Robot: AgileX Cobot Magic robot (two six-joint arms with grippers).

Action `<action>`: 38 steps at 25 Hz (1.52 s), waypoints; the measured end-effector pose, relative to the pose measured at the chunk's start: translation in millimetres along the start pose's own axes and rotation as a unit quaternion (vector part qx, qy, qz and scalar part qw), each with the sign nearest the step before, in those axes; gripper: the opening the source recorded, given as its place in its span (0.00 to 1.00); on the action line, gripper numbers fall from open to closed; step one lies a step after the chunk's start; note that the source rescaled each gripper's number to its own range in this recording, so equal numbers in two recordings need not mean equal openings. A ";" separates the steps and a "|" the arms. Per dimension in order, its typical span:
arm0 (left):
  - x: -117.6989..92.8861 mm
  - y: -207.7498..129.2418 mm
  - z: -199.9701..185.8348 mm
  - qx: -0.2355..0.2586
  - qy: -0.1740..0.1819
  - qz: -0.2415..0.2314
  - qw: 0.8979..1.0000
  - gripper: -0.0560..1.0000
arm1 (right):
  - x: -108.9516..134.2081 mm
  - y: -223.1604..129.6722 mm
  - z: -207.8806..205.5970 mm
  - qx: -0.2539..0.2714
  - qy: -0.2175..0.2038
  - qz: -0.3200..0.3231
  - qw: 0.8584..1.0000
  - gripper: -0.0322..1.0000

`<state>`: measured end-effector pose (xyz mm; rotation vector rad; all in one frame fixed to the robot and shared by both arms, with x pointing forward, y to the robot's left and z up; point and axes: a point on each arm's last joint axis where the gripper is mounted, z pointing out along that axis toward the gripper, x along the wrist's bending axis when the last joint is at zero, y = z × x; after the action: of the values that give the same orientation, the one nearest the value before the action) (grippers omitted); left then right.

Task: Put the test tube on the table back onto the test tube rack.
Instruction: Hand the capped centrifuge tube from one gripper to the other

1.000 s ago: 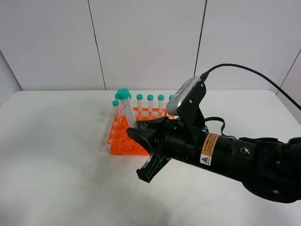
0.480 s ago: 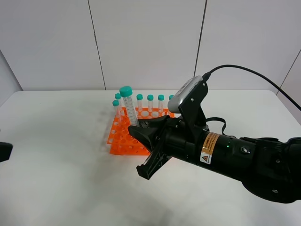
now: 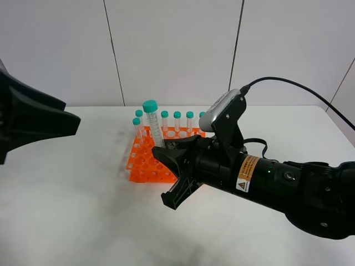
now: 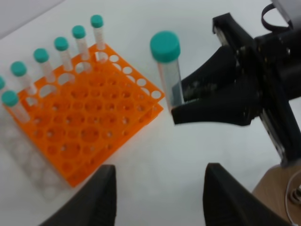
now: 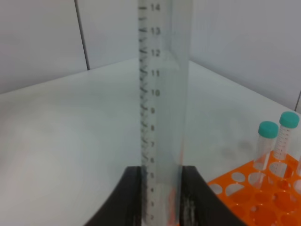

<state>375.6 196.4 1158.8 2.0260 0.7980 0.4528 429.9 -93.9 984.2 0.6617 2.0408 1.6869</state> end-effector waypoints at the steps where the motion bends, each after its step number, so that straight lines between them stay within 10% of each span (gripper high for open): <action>1: 0.9 3.6 4.6 0.003 -0.005 0.003 1.000 1.00 | -0.1 0.0 0.0 0.000 0.000 0.000 1.000 0.03; 13: -6.6 21.2 22.1 -0.032 -0.079 0.023 0.996 1.00 | -0.2 0.0 0.0 0.000 -0.001 -0.007 1.000 0.03; 38: 17.9 17.4 109.0 0.008 -0.052 -0.011 0.999 1.00 | -0.6 0.1 0.0 0.000 -0.003 -0.007 1.000 0.03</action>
<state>458.5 135.7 1114.8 2.0363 0.7609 0.3274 430.4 -94.2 984.3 0.6497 2.0353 1.6751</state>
